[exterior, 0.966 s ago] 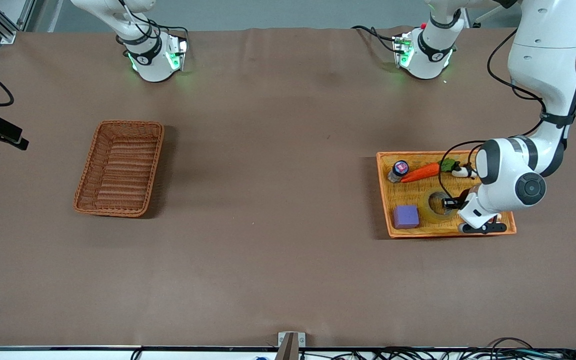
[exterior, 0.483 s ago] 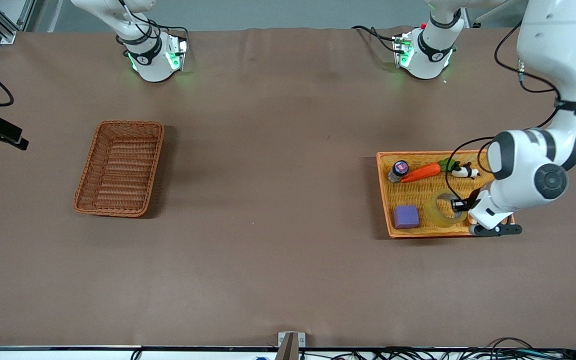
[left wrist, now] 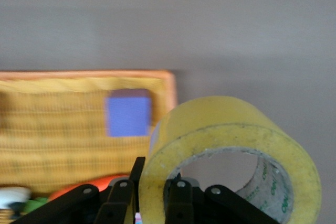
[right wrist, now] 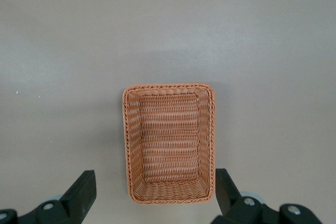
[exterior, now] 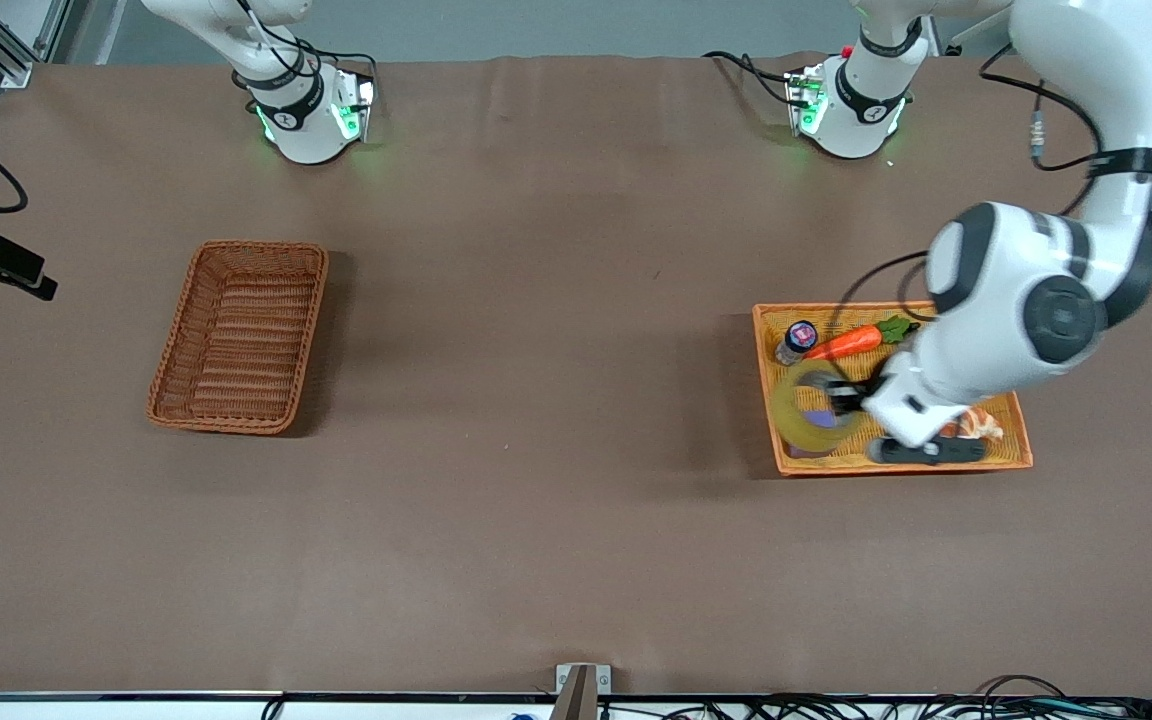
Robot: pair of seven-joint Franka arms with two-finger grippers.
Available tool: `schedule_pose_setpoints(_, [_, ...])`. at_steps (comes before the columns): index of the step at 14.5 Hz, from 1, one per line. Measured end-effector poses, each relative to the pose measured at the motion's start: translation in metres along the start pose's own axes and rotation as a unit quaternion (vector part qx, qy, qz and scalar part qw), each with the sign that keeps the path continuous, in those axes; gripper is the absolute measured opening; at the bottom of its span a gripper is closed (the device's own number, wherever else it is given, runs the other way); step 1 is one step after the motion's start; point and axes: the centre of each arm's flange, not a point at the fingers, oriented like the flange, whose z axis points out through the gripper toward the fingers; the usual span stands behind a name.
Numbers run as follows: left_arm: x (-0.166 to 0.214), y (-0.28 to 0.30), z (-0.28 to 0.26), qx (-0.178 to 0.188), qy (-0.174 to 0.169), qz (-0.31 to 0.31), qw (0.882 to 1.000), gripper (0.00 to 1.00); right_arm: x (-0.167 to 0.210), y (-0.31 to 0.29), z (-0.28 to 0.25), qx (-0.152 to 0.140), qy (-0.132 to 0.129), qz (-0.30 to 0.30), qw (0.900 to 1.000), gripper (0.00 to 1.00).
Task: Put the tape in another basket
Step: 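Carry the tape roll with the left gripper toward the table middle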
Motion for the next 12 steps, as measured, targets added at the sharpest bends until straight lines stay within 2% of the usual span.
schedule_pose_setpoints(2, [-0.014, 0.052, 0.022, -0.008, -0.018, 0.001, 1.000, 0.21, 0.000, 0.000, 0.000, 0.000, 0.000, 0.000, 1.000, 1.00])
schedule_pose_setpoints(4, [-0.030, 0.110, 0.053, 0.011, -0.026, 0.000, 1.000, 0.21, 0.000, 0.000, 0.000, 0.000, 0.000, 0.000, 1.000, 1.00])
schedule_pose_setpoints(6, [-0.049, 0.175, 0.086, 0.026, -0.023, -0.006, 0.999, 0.21, 0.000, 0.001, 0.000, 0.000, 0.000, 0.001, 1.000, 1.00])
schedule_pose_setpoints(8, [-0.070, 0.232, 0.117, 0.024, -0.022, 0.002, 0.999, 0.21, 0.000, 0.001, 0.000, 0.000, 0.000, 0.001, 1.000, 1.00])
schedule_pose_setpoints(10, [-0.090, 0.274, 0.149, 0.017, -0.020, 0.016, 1.000, 0.21, 0.000, 0.001, 0.000, 0.000, 0.000, 0.001, 1.000, 1.00])
schedule_pose_setpoints(12, [-0.105, 0.300, 0.179, 0.026, -0.005, 0.017, 1.000, 0.21, 0.000, 0.000, 0.000, 0.000, 0.000, 0.000, 1.000, 1.00])
